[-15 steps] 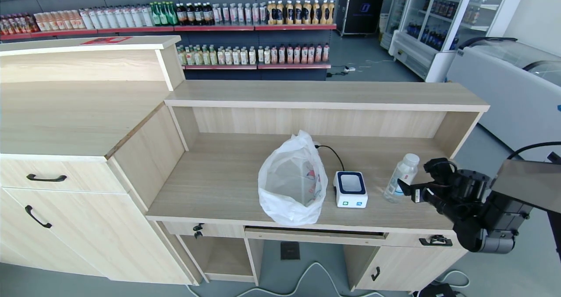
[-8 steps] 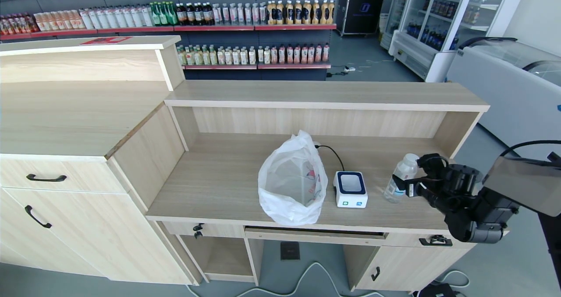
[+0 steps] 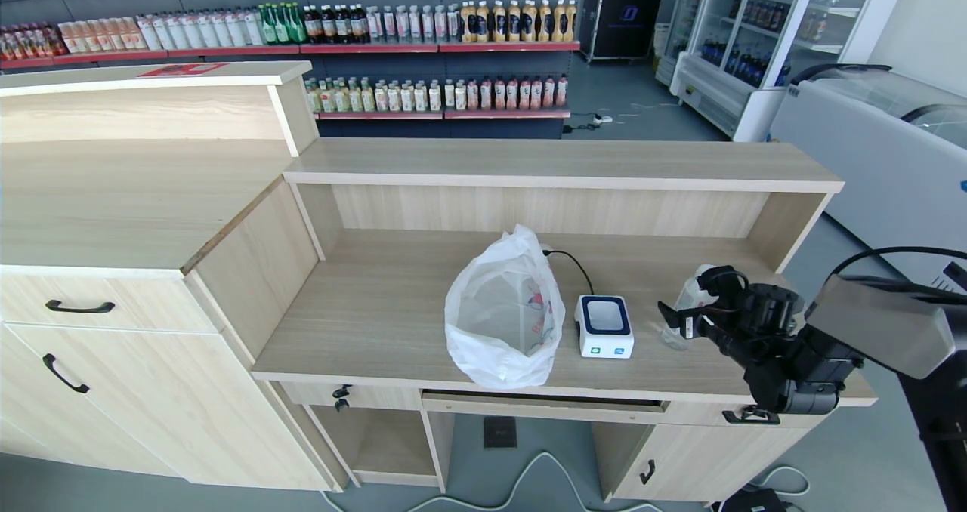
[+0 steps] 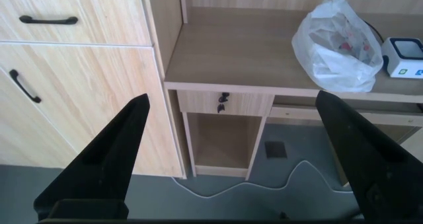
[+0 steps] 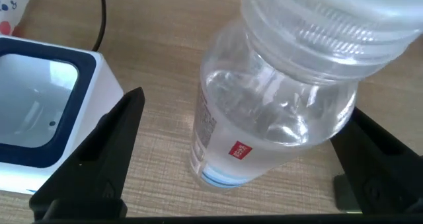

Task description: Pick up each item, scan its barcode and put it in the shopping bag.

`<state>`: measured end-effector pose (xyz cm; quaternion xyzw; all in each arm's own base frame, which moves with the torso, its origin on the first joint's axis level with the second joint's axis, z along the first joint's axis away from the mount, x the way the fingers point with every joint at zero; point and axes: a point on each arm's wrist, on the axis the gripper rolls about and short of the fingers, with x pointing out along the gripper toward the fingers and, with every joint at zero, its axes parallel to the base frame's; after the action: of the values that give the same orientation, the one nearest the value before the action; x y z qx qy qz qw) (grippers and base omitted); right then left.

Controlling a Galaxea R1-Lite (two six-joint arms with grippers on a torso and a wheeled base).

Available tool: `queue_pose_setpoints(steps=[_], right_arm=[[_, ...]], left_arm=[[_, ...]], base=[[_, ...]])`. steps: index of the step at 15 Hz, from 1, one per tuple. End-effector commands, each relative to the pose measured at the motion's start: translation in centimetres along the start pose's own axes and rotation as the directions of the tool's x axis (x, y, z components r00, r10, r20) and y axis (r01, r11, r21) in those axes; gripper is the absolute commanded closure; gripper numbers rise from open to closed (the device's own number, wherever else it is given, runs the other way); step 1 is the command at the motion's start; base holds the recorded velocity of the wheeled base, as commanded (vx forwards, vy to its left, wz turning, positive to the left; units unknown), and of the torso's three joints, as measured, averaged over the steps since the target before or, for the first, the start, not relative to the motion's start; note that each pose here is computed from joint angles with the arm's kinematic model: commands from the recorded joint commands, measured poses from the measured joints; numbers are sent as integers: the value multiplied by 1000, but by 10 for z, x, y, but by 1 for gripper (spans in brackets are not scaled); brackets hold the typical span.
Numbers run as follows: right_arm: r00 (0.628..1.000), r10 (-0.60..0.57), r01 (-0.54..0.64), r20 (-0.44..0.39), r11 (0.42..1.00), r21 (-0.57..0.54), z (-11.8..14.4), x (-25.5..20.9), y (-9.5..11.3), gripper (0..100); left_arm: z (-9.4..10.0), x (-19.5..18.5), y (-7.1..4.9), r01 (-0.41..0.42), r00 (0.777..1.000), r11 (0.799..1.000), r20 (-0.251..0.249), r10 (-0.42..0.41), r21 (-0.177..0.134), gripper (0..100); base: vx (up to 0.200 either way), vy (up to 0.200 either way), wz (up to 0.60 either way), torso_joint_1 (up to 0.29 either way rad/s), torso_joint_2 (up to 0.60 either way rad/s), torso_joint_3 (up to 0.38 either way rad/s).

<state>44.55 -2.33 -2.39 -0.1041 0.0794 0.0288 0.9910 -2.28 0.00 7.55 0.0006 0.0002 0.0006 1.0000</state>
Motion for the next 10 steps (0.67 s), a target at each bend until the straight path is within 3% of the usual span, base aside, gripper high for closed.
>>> queue_pose_setpoints(steps=[1,10], right_arm=[[1000,5,-5,-9,1000,0,-6,2,3,0],[1000,17,-17,8,1000,-3,-18,18,8,0]], left_arm=[[0,0,0,0,1000,1000,0,0,0,0],[0,0,0,0,1000,1000,0,0,0,0]], base=[[0,0,0,0,0,0],[0,0,0,0,0,0]])
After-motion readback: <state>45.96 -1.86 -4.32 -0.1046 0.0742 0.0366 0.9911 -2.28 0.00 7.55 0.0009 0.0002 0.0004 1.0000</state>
